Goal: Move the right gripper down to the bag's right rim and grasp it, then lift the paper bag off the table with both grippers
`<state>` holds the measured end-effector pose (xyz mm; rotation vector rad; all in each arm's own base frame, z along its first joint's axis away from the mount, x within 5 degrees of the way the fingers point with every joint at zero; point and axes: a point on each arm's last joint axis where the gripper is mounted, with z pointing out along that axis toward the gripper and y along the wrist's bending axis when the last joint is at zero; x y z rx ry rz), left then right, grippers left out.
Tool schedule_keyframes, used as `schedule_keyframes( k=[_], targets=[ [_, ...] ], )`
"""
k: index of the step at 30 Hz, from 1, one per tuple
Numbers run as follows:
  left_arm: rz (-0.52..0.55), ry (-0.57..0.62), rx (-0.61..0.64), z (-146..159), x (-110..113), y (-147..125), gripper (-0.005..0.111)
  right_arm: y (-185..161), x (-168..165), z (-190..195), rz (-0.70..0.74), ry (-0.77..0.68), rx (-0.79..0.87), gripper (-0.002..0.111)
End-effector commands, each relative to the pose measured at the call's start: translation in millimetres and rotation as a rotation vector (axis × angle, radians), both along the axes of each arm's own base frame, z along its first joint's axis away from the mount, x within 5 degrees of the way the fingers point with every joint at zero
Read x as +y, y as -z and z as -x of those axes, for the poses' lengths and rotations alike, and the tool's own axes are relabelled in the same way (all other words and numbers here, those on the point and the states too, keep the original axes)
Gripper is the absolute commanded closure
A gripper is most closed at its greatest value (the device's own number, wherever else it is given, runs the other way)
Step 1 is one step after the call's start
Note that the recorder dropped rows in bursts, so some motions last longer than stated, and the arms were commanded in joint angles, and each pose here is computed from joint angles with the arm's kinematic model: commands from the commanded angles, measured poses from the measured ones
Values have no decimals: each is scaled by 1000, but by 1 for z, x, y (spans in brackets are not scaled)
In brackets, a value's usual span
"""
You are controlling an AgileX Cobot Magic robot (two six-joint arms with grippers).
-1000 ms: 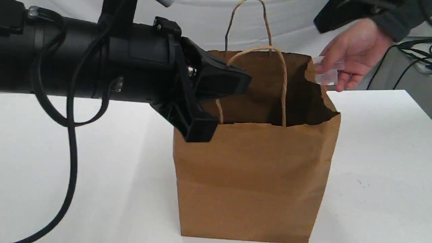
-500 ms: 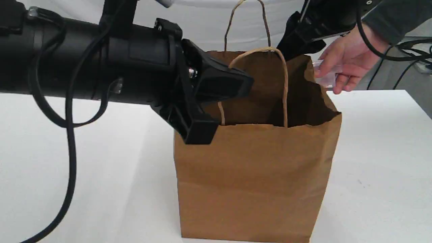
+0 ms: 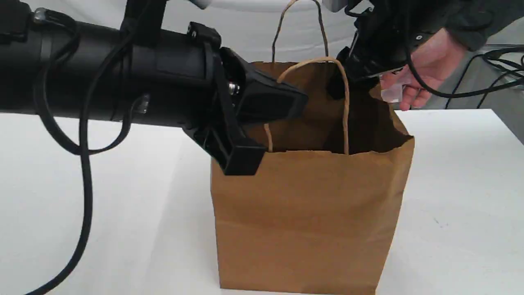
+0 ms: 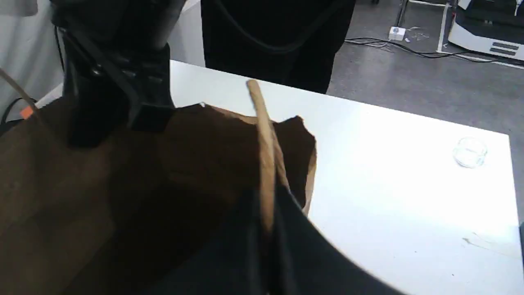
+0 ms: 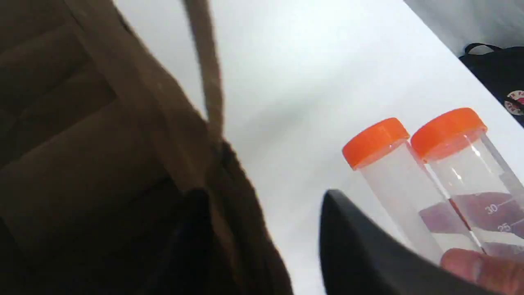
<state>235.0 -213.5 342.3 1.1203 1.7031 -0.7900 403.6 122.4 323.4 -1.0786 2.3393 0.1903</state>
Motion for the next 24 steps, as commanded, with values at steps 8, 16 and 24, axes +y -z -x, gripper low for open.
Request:
schedule_keyframes(
  k=[8, 16, 24],
  targets=[
    [33, 1, 60, 2, -3, -2, 107, -6, 7, 3, -181, 38, 73, 108],
    [83, 27, 58, 18, 4, -21, 107, -11, -16, 3, -398, 171, 242, 108],
    [191, 93, 76, 38, 10, -54, 107, 14, -20, -11, -537, 266, 428, 108]
  ],
)
